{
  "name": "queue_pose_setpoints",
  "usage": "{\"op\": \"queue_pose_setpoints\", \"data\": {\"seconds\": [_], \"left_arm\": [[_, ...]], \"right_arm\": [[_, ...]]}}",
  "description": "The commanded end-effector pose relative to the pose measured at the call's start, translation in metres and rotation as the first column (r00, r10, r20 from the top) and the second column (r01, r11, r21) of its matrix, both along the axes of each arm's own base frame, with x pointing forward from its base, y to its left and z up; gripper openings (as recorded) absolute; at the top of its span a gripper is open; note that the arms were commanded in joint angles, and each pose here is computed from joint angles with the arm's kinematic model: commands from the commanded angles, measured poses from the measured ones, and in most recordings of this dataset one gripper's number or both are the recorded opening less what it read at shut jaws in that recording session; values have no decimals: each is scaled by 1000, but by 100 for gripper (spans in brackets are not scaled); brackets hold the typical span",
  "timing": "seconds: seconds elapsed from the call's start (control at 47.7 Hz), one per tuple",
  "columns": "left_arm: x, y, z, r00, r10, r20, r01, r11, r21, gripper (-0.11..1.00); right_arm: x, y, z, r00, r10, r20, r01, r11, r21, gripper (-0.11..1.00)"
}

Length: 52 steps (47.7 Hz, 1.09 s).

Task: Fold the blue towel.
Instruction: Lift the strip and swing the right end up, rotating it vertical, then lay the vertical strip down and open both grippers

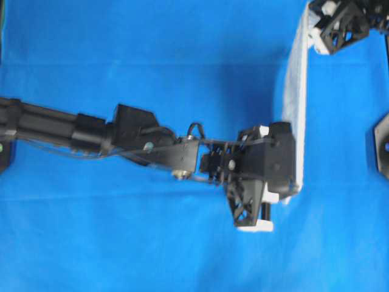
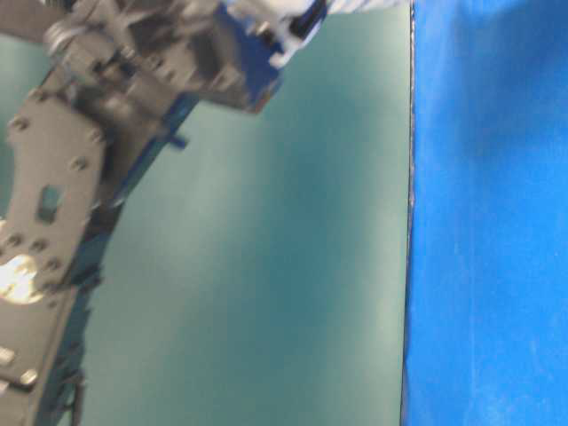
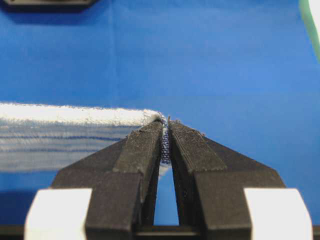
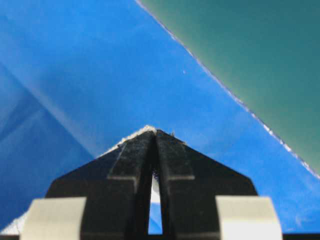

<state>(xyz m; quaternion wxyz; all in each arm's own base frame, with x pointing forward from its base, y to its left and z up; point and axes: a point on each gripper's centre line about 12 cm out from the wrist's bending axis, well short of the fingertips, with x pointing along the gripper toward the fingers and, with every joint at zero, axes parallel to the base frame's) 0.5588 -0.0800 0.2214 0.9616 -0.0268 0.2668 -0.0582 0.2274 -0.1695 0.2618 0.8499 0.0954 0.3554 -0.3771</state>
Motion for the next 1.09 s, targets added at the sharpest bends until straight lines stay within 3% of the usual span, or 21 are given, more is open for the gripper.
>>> {"op": "queue_pose_setpoints", "data": {"seconds": [0.0, 0.231, 0.42, 0.65, 1.07], "left_arm": [[8, -2, 16, 997, -1, 76, 1, 1000, -9, 4], [0, -1, 0, 999, 9, 46, -8, 1000, -21, 4], [-30, 4, -21, 999, 22, -33, -23, 999, -32, 4], [-69, 9, -46, 991, 65, -116, -75, 994, -85, 4], [-93, 19, -63, 983, 86, -160, -100, 991, -84, 4]], "right_arm": [[4, -4, 2, 1000, 1, -3, -1, 1000, -8, 2], [41, -22, -28, 997, 48, -66, -46, 998, 30, 2], [84, -37, -47, 994, 95, -60, -92, 995, 42, 2], [123, -45, -57, 989, 144, -37, -143, 989, 37, 2], [130, -45, -73, 987, 157, -47, -154, 987, 56, 2]]}}
